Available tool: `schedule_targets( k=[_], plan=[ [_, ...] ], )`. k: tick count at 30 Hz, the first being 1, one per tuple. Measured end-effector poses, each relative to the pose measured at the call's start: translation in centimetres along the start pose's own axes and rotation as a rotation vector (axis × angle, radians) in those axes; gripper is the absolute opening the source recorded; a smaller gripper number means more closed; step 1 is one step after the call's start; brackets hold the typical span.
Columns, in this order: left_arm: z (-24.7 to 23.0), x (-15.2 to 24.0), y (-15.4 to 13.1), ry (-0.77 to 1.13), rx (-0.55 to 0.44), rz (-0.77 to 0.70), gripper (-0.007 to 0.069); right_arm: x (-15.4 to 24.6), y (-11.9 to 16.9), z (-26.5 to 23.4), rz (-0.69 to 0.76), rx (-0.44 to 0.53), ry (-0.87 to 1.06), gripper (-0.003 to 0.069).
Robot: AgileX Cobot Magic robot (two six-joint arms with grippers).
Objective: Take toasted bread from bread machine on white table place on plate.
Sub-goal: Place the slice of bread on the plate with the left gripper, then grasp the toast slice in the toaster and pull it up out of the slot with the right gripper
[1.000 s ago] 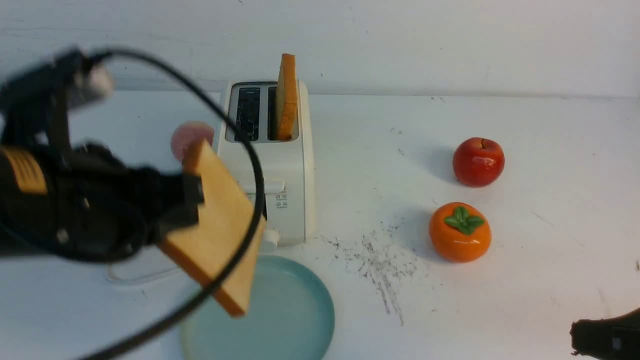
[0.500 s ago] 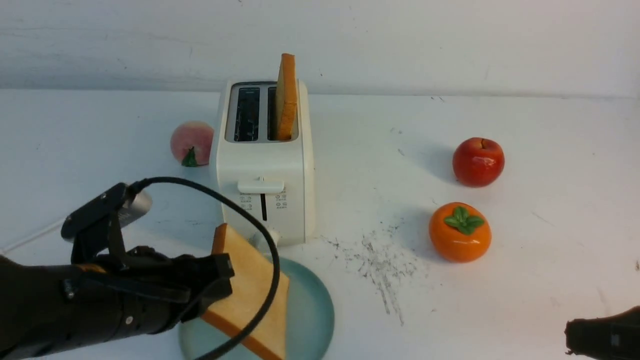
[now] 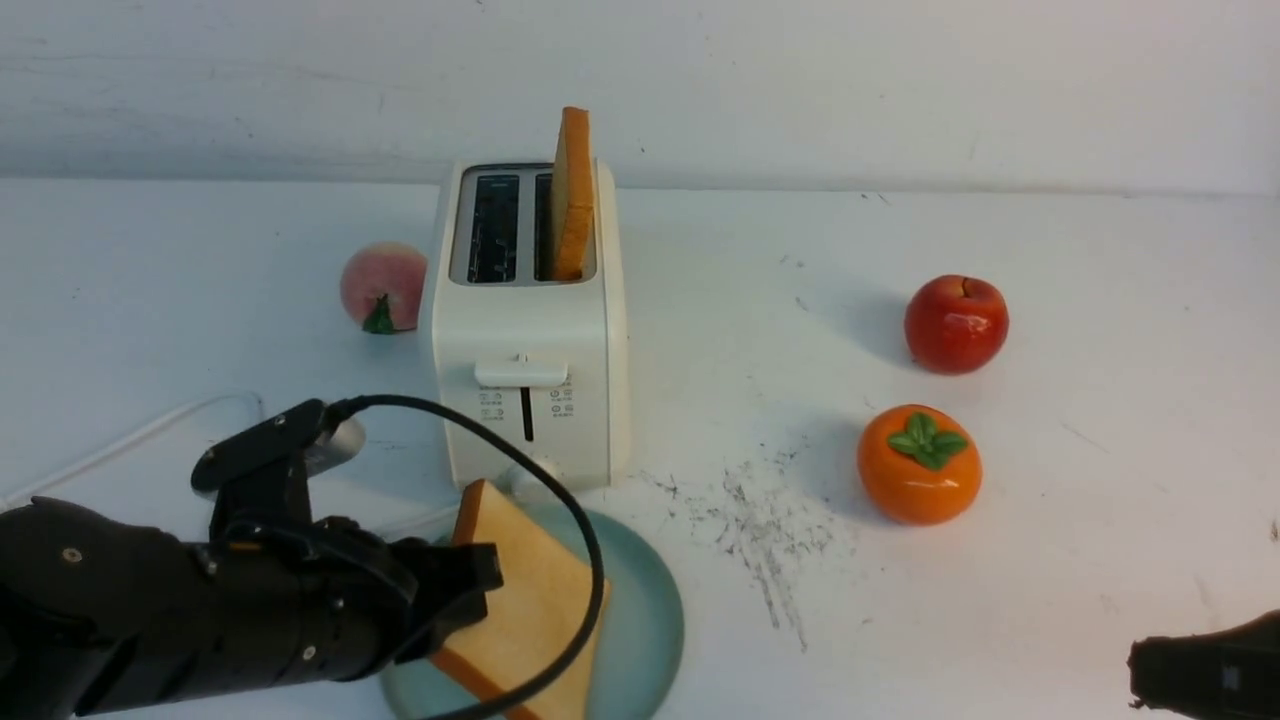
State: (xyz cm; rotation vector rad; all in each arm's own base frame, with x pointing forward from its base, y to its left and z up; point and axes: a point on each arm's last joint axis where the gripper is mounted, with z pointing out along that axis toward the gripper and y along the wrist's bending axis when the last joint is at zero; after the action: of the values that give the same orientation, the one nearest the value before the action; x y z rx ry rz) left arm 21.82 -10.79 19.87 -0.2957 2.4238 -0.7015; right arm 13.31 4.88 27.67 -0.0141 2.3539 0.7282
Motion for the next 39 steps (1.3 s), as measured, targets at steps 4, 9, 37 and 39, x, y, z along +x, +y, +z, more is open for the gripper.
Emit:
schedule_targets(
  k=[4, 9, 37, 39],
  plan=[
    [0.4, 0.1, 0.2, 0.008, -0.015, 0.001, 0.016, 0.0, 0.0, 0.0, 0.0, -0.001, 0.002, 0.0025],
    [1.1, 0.3, 0.6, 0.03, -0.039, 0.058, 0.0341, 0.0, 0.0, 0.0, 0.0, -0.002, 0.005, 0.003],
    [-9.1, 3.5, 1.0, 0.17, -0.079, 0.359, -0.0014, -9.6, 5.7, -2.5, -0.203, -0.237, -0.034, 0.0034],
    [-9.8, 3.8, 2.2, 0.229, -0.214, 0.303, -0.0014, -9.9, 5.7, -2.3, -0.19, -0.249, -0.033, 0.0034]
  ],
)
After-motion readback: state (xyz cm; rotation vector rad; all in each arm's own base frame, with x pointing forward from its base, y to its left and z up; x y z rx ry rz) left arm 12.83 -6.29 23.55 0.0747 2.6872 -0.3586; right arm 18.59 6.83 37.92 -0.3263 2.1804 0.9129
